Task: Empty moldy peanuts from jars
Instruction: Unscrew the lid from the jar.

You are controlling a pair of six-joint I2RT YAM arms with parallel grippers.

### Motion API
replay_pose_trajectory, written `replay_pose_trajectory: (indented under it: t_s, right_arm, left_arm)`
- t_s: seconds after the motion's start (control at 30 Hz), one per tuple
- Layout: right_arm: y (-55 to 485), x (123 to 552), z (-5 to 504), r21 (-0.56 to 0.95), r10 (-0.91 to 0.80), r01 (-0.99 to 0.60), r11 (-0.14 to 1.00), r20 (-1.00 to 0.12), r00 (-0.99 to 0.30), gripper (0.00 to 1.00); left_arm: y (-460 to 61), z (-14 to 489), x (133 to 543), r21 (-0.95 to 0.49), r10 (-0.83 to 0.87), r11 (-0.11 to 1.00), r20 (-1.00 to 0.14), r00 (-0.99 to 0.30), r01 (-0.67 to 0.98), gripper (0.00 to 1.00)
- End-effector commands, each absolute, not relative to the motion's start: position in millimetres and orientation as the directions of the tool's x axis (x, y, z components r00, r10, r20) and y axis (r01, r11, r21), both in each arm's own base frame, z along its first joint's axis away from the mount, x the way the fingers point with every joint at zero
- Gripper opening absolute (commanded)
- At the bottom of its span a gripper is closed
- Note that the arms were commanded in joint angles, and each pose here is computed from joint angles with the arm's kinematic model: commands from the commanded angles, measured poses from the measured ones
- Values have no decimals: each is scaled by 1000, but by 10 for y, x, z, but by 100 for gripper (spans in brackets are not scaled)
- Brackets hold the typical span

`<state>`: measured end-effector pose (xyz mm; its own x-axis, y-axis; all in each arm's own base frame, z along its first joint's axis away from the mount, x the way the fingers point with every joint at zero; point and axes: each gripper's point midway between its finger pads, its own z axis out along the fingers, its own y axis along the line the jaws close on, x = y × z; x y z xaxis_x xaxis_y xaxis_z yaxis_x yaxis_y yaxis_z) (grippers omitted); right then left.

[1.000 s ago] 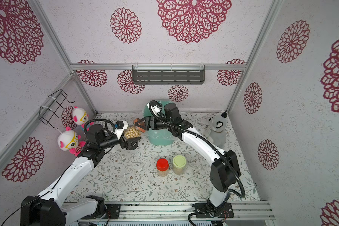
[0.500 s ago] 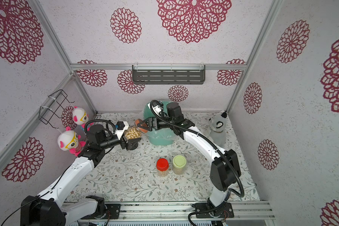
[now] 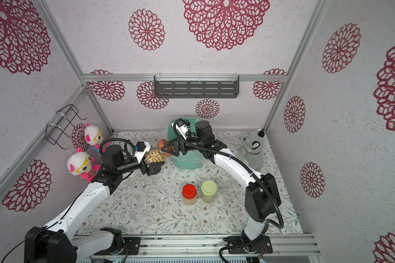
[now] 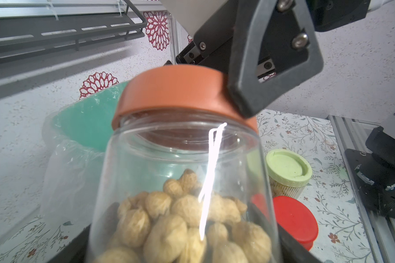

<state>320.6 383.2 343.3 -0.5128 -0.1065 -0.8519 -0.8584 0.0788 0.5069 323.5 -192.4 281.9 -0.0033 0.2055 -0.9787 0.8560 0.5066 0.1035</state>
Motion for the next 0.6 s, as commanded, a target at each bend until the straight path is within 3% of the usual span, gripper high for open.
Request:
replay_pose_trajectory:
  t_s: [0.0, 0.57]
  right_arm:
    - [3625, 3264, 3866, 310, -24, -949, 53, -950, -311, 53]
    - [3376, 3127, 3958, 97, -27, -991, -94, -995, -94, 53]
  left_arm:
    - [-1954, 3092, 3183, 177, 182, 467, -978, 102, 867, 0]
    - [-1982, 3071, 3127, 164, 178, 428, -979, 94, 889, 0]
